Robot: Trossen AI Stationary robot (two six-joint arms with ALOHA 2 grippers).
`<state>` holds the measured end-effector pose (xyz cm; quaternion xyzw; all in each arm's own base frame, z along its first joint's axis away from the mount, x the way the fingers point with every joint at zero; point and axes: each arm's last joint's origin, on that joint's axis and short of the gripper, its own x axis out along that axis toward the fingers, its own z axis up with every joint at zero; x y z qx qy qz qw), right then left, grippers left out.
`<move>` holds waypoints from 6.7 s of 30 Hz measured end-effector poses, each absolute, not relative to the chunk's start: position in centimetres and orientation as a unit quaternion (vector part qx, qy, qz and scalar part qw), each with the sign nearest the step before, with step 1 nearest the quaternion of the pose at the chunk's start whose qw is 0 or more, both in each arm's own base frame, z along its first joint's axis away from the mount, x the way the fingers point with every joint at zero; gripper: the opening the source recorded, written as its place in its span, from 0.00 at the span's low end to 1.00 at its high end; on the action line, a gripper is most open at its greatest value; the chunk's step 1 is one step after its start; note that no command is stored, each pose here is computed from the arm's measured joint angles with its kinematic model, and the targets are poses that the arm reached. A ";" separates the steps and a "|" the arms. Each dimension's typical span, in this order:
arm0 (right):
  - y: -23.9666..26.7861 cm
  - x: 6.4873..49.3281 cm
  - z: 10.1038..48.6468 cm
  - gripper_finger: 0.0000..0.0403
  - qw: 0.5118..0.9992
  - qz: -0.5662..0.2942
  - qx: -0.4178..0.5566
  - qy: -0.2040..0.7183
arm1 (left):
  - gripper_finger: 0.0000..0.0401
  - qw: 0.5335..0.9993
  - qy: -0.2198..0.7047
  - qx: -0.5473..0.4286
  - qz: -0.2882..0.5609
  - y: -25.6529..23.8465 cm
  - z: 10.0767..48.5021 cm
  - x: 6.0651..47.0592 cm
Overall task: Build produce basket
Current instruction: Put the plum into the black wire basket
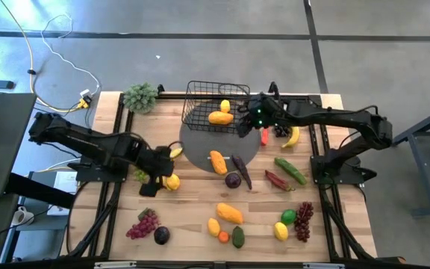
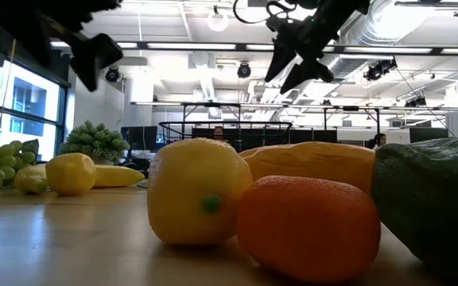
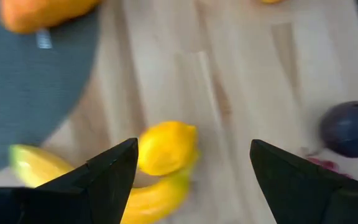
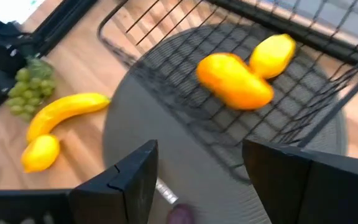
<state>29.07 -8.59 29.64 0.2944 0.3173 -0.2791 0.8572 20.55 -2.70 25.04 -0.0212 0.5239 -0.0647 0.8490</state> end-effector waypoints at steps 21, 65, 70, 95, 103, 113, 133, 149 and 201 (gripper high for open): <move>-3.7 29.8 29.3 0.53 0.848 -0.284 0.306 0.326 | 0.75 0.817 0.536 -0.210 -0.019 -9.0 25.2 19.1; -2.4 29.6 29.1 0.53 0.836 -0.270 0.328 0.347 | 0.75 0.832 0.522 -0.033 -0.186 -18.3 19.4 21.4; -2.4 29.6 29.1 0.53 0.836 -0.271 0.327 0.348 | 0.75 0.827 0.524 0.004 -0.203 -18.4 18.7 21.7; -2.4 29.5 29.0 0.53 0.834 -0.272 0.327 0.351 | 0.75 0.804 0.550 0.025 -0.223 -18.0 16.7 22.7; -2.4 29.5 29.0 0.53 0.834 -0.273 0.327 0.352 | 0.75 0.797 0.563 0.013 -0.218 -18.1 15.8 23.2; -2.4 29.5 28.9 0.53 0.832 -0.274 0.326 0.354 | 0.67 0.802 0.562 0.002 -0.203 -18.0 15.5 23.5; -2.4 29.6 29.0 0.53 0.834 -0.262 0.332 0.354 | 0.52 0.833 0.543 -0.042 -0.095 -13.4 18.4 24.4; -2.5 29.7 29.1 0.53 0.839 -0.270 0.328 0.341 | 0.52 0.901 0.427 -0.046 0.064 -3.4 23.9 25.1; -12.4 28.2 30.1 0.53 0.853 -0.378 0.236 0.270 | 0.52 0.887 0.186 -0.054 0.419 18.5 25.4 24.5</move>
